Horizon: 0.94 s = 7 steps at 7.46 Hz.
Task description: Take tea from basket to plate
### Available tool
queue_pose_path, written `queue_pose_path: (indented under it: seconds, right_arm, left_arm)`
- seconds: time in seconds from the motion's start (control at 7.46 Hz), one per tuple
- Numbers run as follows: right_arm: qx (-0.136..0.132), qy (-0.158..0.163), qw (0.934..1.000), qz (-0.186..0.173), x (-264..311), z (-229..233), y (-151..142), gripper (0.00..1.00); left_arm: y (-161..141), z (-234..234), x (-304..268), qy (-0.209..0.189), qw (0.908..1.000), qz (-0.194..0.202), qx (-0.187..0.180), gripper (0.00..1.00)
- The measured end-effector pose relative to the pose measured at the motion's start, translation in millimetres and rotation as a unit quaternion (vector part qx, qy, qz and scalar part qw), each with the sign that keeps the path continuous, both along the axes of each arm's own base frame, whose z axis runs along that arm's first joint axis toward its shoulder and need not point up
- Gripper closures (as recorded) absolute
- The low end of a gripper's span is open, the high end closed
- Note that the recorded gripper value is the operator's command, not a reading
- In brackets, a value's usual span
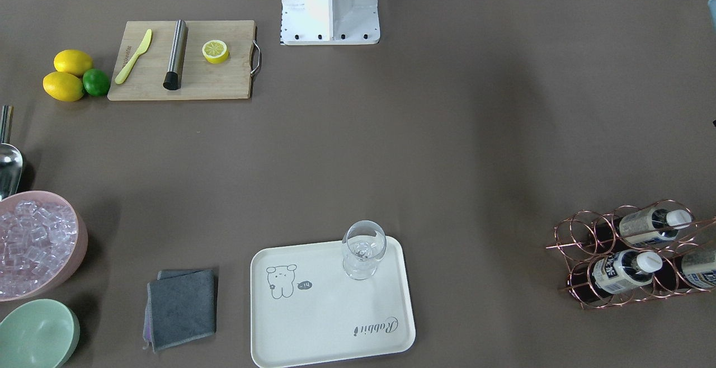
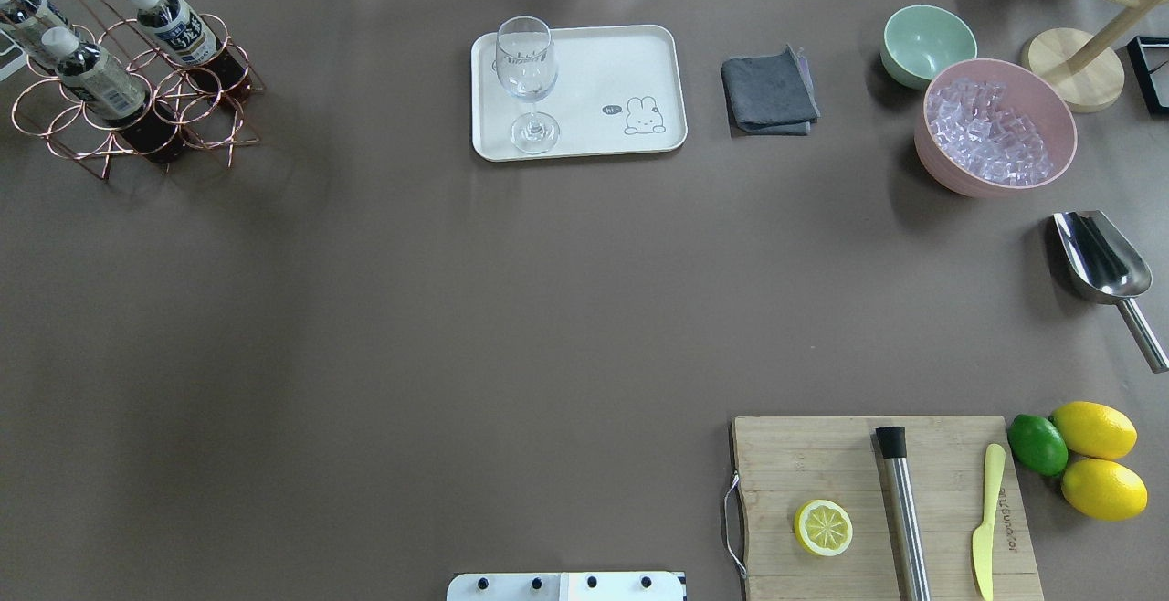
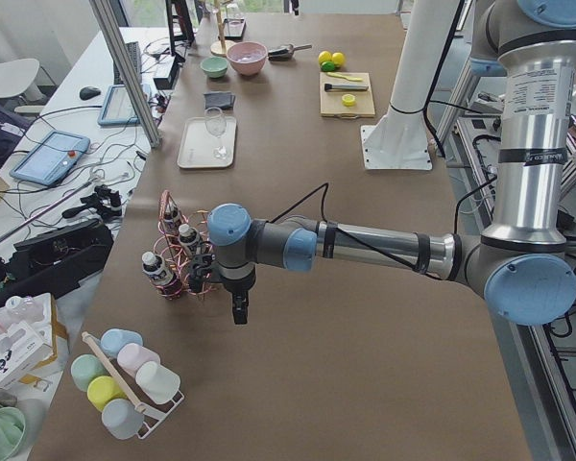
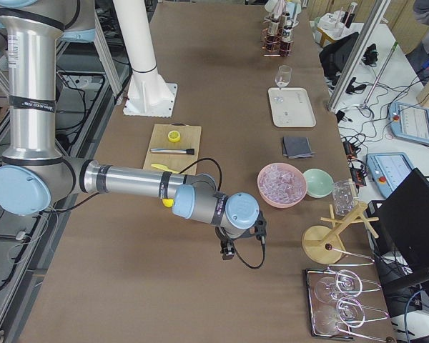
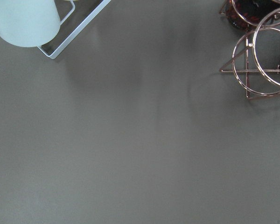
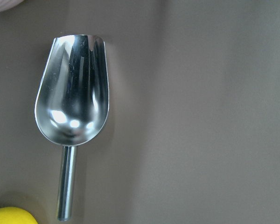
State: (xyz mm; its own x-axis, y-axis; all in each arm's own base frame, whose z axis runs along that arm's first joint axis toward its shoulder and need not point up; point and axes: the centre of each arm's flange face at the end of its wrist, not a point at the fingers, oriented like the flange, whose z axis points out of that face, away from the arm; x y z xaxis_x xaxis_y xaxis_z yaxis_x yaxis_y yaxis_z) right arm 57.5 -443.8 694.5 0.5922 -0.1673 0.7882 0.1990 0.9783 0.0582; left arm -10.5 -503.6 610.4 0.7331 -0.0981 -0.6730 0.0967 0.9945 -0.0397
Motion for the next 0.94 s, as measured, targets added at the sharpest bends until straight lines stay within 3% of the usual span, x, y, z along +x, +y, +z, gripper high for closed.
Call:
queue_pose_path:
  seconds: [0.94]
  right_arm:
    - [0.012,0.018,0.9998,-0.004,2,-6,-7,0.00]
  left_arm:
    - [8,9,-11,0.001,0.9998,-0.010,-0.020,0.02]
